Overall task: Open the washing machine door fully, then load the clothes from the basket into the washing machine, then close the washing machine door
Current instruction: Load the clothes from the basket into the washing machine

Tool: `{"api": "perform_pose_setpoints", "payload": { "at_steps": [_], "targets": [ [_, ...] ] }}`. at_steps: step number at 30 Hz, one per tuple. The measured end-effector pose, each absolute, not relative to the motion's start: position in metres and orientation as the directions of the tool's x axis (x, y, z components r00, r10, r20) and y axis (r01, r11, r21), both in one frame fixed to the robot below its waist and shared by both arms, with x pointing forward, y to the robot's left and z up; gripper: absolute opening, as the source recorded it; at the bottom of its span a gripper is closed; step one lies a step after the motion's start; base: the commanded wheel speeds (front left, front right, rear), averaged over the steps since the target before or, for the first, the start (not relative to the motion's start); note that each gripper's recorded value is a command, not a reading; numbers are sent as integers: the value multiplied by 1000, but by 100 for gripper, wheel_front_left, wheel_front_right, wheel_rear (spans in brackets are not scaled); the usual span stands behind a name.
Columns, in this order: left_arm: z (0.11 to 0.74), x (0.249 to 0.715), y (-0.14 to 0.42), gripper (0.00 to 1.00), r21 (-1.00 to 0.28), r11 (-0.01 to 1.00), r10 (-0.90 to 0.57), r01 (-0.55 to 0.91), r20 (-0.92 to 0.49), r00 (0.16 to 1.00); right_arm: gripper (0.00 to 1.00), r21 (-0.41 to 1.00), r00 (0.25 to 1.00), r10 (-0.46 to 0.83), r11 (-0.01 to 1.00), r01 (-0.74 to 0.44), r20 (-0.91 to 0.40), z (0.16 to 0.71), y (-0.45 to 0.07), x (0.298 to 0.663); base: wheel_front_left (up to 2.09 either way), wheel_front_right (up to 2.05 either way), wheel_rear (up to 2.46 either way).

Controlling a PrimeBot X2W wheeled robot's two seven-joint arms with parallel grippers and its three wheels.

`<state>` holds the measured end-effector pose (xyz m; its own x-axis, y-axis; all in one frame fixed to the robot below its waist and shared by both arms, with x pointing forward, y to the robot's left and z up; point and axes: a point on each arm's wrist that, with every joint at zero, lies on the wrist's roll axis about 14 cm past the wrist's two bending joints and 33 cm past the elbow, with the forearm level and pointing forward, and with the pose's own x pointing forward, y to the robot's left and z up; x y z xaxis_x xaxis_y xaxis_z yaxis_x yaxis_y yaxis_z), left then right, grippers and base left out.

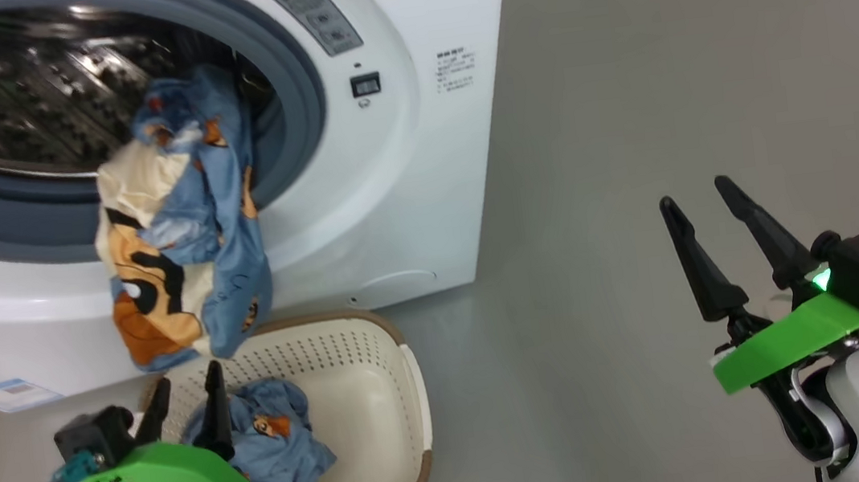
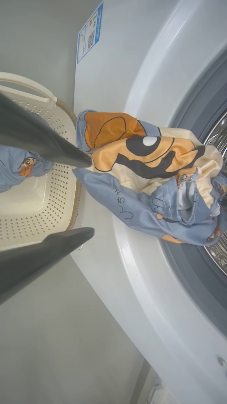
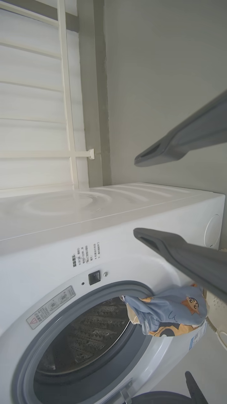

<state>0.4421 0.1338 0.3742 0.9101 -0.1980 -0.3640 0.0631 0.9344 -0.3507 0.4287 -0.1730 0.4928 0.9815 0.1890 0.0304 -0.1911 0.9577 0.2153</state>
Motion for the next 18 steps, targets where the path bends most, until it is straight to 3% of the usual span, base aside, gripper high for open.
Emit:
{"api": "perform_pose_setpoints", "payload": {
  "at_steps": [7, 18],
  "targets": [
    [329, 457, 135, 100, -338, 941, -188, 11, -497, 847, 100, 206, 987, 163, 966, -159, -5, 477, -184, 439, 0, 0, 0],
    [285, 493, 132, 100, -327, 945, -202, -3, -593, 779, 100, 185, 990, 127, 976, -114, -60, 450, -196, 456, 0, 0, 0]
  ]
}}
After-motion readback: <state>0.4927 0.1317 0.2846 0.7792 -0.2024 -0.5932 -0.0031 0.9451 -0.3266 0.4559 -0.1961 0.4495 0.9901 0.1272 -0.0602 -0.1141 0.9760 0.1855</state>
